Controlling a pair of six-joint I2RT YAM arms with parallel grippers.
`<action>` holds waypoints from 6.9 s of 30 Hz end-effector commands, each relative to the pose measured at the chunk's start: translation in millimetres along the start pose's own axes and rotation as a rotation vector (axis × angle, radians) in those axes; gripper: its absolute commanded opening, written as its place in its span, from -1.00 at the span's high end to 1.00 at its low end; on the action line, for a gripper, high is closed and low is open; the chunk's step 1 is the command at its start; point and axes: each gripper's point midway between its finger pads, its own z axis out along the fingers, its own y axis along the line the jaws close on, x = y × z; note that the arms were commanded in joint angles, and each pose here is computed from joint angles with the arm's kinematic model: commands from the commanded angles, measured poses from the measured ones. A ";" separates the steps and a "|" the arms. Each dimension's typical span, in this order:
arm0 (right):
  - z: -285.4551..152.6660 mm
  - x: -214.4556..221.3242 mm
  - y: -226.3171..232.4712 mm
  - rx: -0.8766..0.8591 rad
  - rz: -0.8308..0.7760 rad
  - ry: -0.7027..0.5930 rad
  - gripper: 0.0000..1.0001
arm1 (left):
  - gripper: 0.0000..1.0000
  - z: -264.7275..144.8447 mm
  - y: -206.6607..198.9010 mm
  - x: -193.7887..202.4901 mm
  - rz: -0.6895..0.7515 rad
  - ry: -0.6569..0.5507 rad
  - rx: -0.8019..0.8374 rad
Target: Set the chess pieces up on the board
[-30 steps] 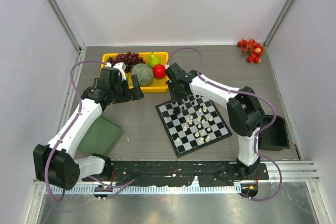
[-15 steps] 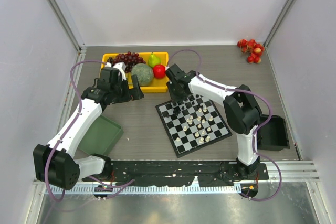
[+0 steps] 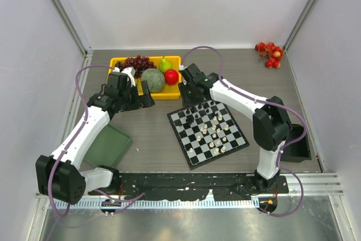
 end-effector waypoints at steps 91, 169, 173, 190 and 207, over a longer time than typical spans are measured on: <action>4.4 10.8 29.4 -0.073 -0.089 0.063 0.57 | -0.98 -0.4 -5.7 -4.3 0.005 -0.031 0.029; 25.2 52.4 48.4 -0.111 -0.142 0.180 0.15 | -0.98 1.4 -4.1 -3.0 0.004 -0.021 0.021; 28.0 54.6 48.4 -0.109 -0.141 0.186 0.23 | -0.98 1.4 -5.5 -3.2 0.003 -0.022 0.028; 28.6 63.9 52.0 -0.104 -0.159 0.219 0.36 | -0.98 2.8 -3.3 -2.2 0.004 -0.019 0.018; 21.6 54.1 55.9 -0.116 -0.178 0.192 0.67 | -0.98 3.7 -3.1 -1.8 0.000 -0.015 0.017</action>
